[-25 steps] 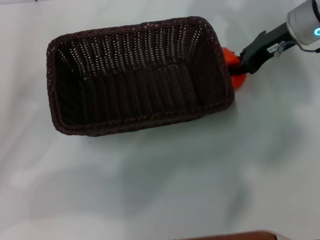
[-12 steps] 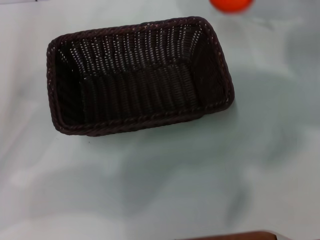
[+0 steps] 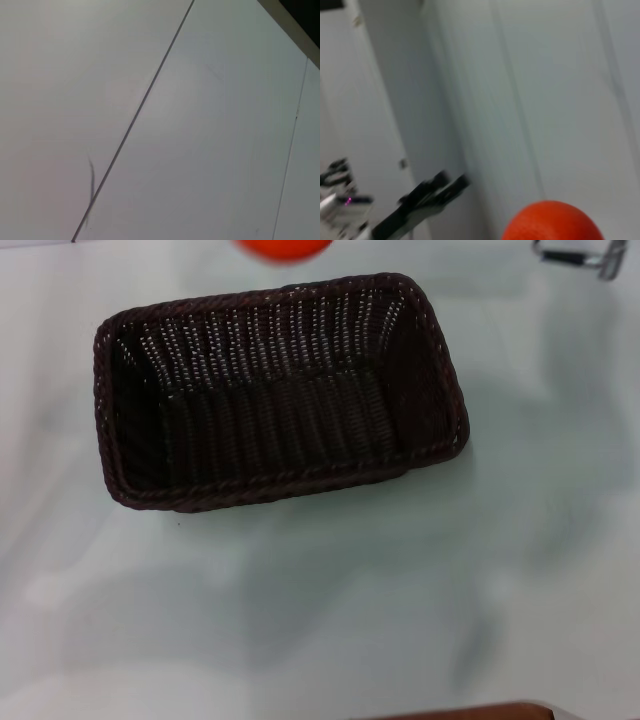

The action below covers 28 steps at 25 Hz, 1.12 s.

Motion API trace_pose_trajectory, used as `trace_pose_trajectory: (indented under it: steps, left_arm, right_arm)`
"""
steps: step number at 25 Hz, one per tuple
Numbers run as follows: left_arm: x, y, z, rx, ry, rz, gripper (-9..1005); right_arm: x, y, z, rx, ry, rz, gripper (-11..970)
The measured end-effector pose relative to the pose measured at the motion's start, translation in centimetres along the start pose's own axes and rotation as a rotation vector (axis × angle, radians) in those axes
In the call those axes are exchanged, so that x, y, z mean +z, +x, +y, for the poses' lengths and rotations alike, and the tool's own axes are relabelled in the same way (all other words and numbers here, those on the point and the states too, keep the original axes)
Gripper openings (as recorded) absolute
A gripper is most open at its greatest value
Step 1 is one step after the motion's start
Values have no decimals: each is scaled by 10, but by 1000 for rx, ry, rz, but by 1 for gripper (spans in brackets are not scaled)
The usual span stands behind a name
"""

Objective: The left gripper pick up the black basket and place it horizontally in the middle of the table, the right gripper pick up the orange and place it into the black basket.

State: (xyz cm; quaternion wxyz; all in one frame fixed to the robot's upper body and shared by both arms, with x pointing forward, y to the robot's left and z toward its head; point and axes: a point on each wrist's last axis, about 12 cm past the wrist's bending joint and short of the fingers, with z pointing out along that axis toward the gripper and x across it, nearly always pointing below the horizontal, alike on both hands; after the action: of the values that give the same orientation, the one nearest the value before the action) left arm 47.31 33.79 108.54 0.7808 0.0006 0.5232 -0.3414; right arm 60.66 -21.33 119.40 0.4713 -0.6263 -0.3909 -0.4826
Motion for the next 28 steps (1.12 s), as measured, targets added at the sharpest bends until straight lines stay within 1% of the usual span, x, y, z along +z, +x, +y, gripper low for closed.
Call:
trace_pose_trajectory:
  steps: [3,7,12,16,17,21,22,28]
  left_arm:
    - [-1,0,0,-1,-2,1,823]
    - [-2,0,0,-1,-6,2,824]
    - [-3,0,0,-1,-7,2,824]
    - [-3,0,-1,-3,-4,0,823]
    - [-3,1,-1,-4,-3,0,823]
    - [-3,1,-1,-8,-2,-1,823]
    - [-2,2,-2,-9,-3,-2,823]
    - [0,2,-2,-12,0,-11,823]
  right_arm:
    - [13,-6,-2,8,26,-36,75]
    - [17,-8,-3,12,32,-38,168]
    - [15,-10,-4,16,28,-30,301]
    - [11,-12,-5,20,21,8,414]
    - [10,-12,-6,19,18,24,443]
    - [1,-16,-8,-20,-16,137,644]
    - [-2,-18,-9,-31,-36,180,694]
    - [-29,-34,-6,-76,-195,440,896]
